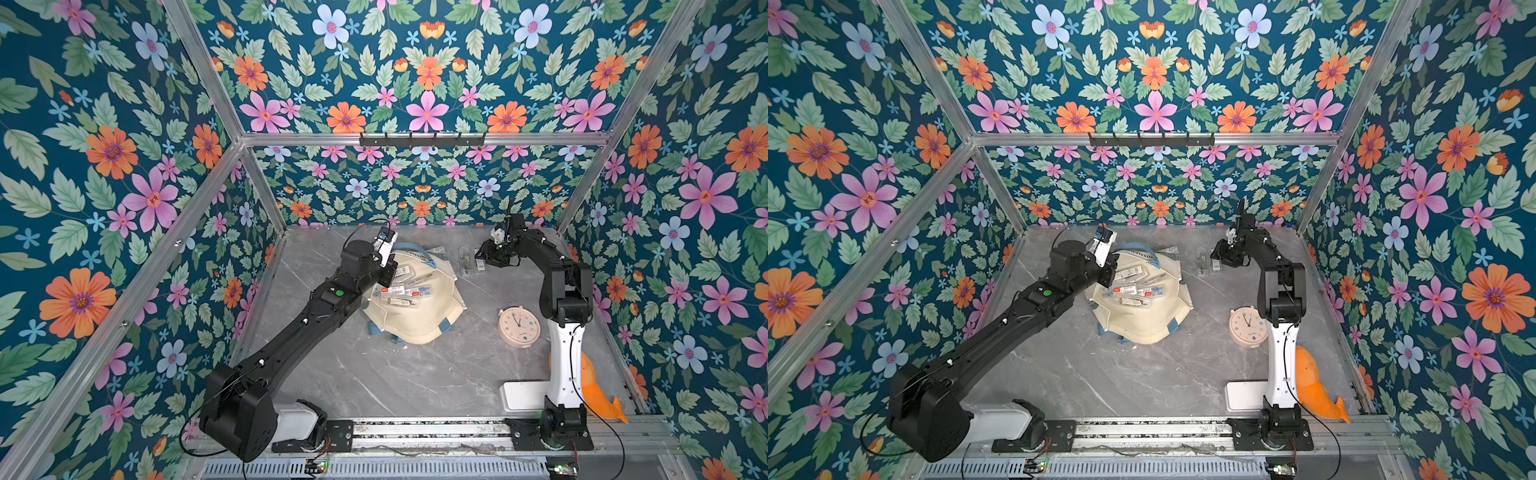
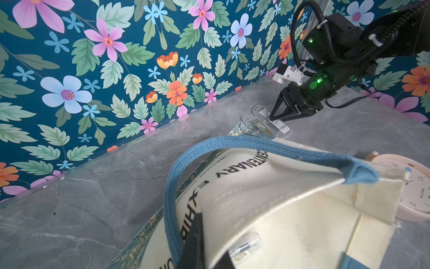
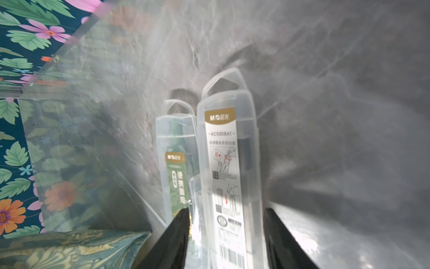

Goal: Take out the compass set from the canvas bag
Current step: Place the compass set at the center of the board.

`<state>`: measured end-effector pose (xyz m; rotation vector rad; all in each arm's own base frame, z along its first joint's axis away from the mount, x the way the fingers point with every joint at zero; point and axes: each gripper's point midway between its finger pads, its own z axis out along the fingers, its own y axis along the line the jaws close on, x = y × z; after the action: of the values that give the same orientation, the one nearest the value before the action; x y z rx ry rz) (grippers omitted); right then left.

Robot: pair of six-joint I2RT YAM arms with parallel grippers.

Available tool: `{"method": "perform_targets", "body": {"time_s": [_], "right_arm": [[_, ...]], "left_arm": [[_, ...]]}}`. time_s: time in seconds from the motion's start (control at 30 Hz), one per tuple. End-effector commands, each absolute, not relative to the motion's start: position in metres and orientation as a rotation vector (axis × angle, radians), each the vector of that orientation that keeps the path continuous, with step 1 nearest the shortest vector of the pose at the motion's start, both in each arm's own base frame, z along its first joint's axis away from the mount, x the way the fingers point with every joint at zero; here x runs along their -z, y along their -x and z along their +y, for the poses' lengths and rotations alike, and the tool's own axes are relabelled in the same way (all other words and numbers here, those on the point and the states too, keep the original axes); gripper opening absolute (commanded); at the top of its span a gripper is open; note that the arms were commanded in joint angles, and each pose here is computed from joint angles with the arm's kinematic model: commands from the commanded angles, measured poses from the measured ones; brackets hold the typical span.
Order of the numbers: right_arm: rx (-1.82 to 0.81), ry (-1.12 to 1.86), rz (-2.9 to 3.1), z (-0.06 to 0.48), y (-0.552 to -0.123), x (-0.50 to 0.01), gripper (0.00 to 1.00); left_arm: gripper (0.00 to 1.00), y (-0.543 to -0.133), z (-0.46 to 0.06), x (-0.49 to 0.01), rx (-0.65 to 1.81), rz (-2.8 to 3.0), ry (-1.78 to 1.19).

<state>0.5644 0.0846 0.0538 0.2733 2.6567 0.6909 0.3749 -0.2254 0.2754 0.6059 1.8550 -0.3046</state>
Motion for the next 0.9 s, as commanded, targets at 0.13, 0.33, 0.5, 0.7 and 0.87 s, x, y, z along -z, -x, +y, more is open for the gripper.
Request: {"method": "perform_targets", "body": {"time_s": [0.13, 0.33, 0.5, 0.7, 0.87], "right_arm": [[-0.704, -0.305, 2.667, 0.086, -0.568, -0.049, 0.53], [-0.686, -0.290, 2.658, 0.084, -0.565, -0.058, 0.54], [-0.593, -0.209, 2.617, 0.076, -0.557, -0.094, 0.54], [-0.564, -0.051, 2.515, 0.084, -0.516, -0.139, 0.53], [-0.559, 0.138, 2.436, 0.119, -0.450, -0.183, 0.52]], "left_arm": [[0.00, -0.376, -0.230, -0.285, 0.343, 1.819, -0.593], [0.00, -0.375, -0.229, -0.287, 0.340, 1.815, -0.591], [0.00, -0.375, -0.227, -0.290, 0.324, 1.818, -0.590], [0.00, -0.372, -0.224, -0.300, 0.314, 1.820, -0.590], [0.00, -0.366, -0.225, -0.314, 0.349, 1.817, -0.587]]}}
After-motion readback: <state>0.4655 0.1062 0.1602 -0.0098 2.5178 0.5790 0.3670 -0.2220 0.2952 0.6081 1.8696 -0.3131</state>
